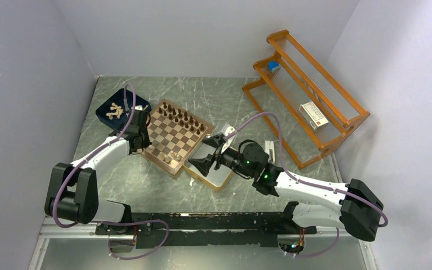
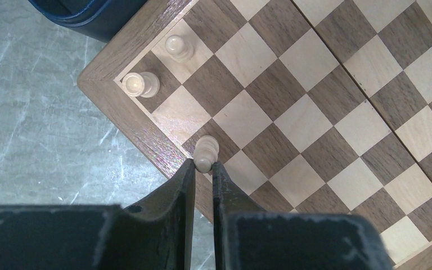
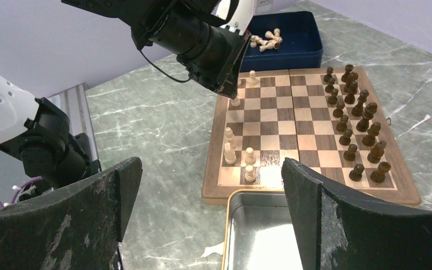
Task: Set up the chess pieces on the board
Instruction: Place the chess piece on the chessboard, then pick up the chess piece from the storage box.
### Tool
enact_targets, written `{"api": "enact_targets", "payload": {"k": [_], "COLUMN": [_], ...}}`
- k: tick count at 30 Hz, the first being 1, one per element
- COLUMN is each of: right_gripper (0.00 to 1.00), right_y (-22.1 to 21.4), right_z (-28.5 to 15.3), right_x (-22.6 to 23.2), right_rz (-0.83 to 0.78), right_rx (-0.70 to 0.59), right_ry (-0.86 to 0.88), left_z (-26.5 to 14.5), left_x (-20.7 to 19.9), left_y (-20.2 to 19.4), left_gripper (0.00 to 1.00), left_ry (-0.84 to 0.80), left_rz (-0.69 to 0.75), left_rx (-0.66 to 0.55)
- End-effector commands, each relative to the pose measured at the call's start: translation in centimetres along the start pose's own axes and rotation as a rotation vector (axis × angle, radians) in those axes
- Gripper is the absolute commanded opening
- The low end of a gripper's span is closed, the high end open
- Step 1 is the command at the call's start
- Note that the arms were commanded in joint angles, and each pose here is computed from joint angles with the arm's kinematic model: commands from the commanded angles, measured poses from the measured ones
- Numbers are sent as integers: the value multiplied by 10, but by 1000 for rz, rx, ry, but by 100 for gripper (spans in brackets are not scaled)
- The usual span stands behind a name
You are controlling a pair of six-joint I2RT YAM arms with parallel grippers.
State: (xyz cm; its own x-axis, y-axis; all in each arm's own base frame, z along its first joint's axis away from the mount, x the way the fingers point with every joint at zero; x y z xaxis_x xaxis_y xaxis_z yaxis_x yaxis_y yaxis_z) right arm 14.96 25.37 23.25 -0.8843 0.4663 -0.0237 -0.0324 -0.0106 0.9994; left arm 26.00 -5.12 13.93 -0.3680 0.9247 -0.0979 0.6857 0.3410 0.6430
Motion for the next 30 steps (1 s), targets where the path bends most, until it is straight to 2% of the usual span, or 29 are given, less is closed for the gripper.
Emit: {"api": "enact_targets", "payload": {"k": [1, 8, 14, 21, 26, 30], "right_gripper": [100, 100, 100, 100, 100, 100], "right_y": [3, 4, 3, 7, 9, 17], "right_z": [-1, -3, -4, -8, -9, -9], "right_x": [-1, -1, 0, -3, -13, -18], "right_rz": [-1, -6, 1, 38, 121, 140], "right_rx": [-27, -29, -21, -6, 28, 47], "right_ry": [2, -7, 3, -61, -241, -312], "left_z": [-1, -7, -37, -41, -14, 13], "left_x": [-1, -4, -13, -1, 18, 29], "left_y": [-1, 7, 41, 93, 130, 152], "left_gripper": [17, 36, 45, 45, 41, 41], "left_ry": [-12, -25, -81, -46, -1, 34], "left_rz": [-5, 0, -2, 3, -57, -83], "left_rx": [3, -4, -79, -171, -185, -222]}}
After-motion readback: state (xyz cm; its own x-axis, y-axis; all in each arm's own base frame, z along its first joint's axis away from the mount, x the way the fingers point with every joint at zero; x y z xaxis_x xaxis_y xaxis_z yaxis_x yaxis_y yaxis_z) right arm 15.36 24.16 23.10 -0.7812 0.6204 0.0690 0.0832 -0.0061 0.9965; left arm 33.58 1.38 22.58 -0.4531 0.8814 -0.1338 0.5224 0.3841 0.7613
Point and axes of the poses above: each gripper's point midway between its finger pads, its own z axis out along the fingers, its own x axis along the line the jaws close on, y = z × x, the point moved 10 cm from there along -z, back along the fingers, and after that the axes turned 9 degrees about -z, right-handed, at the moved point
